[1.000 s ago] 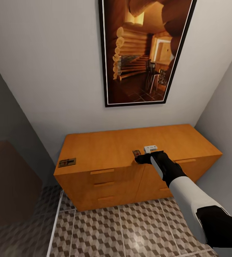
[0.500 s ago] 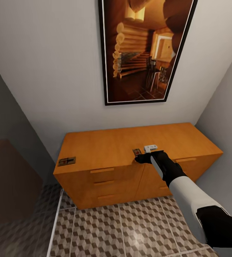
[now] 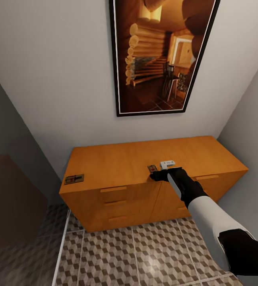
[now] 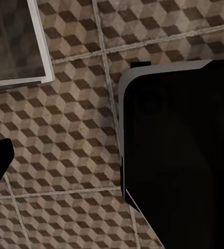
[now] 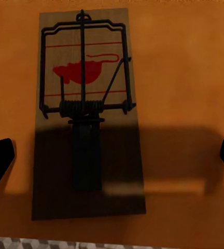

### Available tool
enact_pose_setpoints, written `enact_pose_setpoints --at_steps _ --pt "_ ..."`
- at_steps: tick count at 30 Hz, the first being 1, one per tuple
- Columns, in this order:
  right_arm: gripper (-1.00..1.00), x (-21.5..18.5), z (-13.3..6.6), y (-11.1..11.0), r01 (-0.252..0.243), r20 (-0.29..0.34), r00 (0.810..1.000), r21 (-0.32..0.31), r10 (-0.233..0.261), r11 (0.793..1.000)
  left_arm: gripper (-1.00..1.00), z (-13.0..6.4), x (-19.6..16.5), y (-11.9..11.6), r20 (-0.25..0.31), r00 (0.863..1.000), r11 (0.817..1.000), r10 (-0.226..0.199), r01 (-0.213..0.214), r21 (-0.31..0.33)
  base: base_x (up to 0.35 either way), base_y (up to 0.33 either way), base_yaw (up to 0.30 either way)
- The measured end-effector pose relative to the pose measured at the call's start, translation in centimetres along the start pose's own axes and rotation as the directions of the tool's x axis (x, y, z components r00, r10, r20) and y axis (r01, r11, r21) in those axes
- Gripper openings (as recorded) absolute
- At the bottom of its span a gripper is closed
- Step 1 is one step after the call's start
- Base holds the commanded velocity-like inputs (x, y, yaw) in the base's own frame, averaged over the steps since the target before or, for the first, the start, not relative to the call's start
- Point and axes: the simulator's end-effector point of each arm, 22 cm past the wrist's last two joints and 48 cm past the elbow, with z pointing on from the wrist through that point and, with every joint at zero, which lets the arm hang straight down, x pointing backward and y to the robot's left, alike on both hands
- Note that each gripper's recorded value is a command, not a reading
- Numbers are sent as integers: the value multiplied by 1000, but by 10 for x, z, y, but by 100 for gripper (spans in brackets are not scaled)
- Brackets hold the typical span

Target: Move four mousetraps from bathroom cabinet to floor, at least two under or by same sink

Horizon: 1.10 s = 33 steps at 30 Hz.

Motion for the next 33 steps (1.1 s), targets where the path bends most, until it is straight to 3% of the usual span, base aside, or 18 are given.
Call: enact_pose_setpoints --at_steps 19,20,33 --pt "100 0 0 -1 -3 8 1000 0 3 1000 100 0 0 0 0 1000 1000 0 0 0 0 0 0" --pt "-100 0 0 -1 -3 8 1000 0 3 1000 100 0 0 0 0 1000 1000 0 0 0 0 0 0" --pt "-100 -1 1 -2 -1 11 1000 1 1 1000 100 0 0 0 0 1000 1000 0 0 0 0 0 0"
